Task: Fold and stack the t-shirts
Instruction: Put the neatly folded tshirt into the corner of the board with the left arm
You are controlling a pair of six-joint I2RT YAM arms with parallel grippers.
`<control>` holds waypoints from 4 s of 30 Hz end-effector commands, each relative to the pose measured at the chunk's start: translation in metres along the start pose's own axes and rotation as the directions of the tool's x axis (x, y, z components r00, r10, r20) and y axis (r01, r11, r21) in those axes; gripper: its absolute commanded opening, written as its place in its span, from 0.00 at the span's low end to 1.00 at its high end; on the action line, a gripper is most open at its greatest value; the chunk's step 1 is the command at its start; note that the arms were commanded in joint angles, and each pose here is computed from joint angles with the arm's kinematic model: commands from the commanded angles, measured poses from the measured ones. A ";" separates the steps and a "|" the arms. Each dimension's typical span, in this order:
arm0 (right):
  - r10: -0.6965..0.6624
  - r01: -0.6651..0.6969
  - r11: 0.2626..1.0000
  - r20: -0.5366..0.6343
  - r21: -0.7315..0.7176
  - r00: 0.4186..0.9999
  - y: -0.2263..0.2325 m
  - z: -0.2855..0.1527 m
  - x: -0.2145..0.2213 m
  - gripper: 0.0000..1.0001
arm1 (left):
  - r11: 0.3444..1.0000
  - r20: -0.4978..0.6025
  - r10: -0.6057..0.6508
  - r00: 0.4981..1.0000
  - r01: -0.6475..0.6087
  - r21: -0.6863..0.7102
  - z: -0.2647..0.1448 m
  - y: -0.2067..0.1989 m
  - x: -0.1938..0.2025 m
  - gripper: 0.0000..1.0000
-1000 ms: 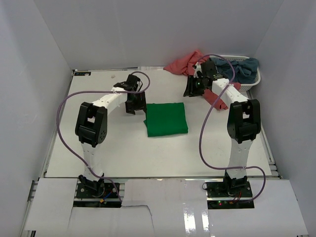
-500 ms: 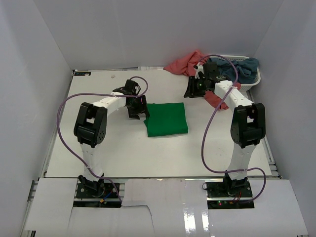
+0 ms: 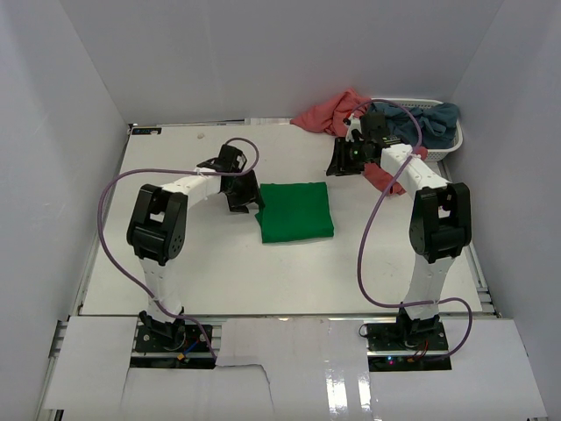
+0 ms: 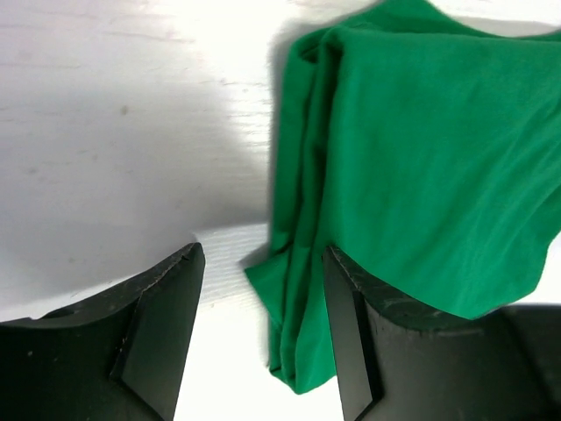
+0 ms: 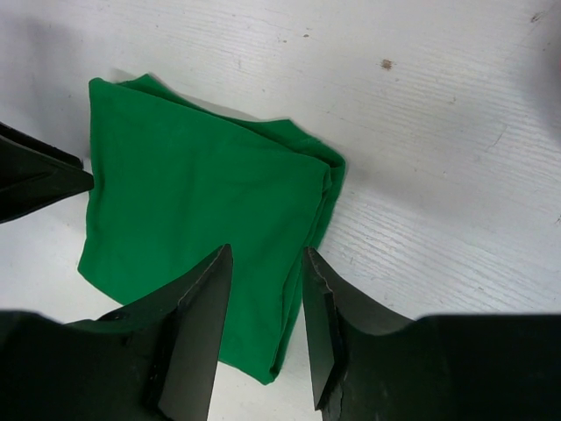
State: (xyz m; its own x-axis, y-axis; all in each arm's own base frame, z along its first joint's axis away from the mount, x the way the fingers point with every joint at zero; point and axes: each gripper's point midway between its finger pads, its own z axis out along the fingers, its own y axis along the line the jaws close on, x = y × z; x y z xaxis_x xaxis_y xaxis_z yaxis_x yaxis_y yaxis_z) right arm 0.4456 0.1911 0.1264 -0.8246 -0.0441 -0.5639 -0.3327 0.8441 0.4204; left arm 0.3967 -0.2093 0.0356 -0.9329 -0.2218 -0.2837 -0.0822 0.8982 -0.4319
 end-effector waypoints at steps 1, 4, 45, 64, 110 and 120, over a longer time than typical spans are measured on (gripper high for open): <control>-0.034 0.035 0.999 0.039 -0.032 0.999 0.008 -0.007 -0.011 0.44 | 1.000 0.093 -0.002 0.996 -0.001 0.030 -0.026 -0.009 -0.020 0.67; -0.029 0.030 0.999 0.033 -0.039 0.999 0.009 -0.005 -0.010 0.44 | 0.997 0.067 -0.011 0.998 0.005 0.082 -0.024 -0.017 -0.015 0.66; -0.025 0.027 0.998 0.044 -0.050 0.999 0.015 -0.014 -0.011 0.43 | 0.984 0.031 -0.045 0.998 0.050 -0.171 0.028 0.054 -0.030 0.00; -0.012 0.015 0.997 0.045 -0.079 0.999 0.026 -0.027 -0.008 0.43 | 0.916 0.346 -0.059 0.936 0.189 -0.355 -0.043 0.254 -0.216 0.00; -0.010 -0.007 0.992 -0.131 -0.128 0.991 0.066 -0.027 0.069 0.42 | 0.863 0.866 0.461 0.194 0.131 -0.488 -0.328 0.175 -0.394 0.98; -0.050 0.042 0.988 -0.050 -0.149 0.997 0.084 -0.050 0.039 0.41 | 0.957 0.878 0.284 0.386 -0.050 -0.287 -0.285 0.109 -0.284 0.98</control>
State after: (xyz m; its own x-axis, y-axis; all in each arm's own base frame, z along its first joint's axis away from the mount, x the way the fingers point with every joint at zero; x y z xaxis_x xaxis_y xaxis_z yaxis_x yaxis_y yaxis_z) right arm 0.3536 0.2280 0.1287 -0.8911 -0.1198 -0.4376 -0.3554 0.7839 0.5091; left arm 0.5824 0.0721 0.3250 -0.0016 -0.0581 -0.9983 -0.1795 0.9821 -0.0569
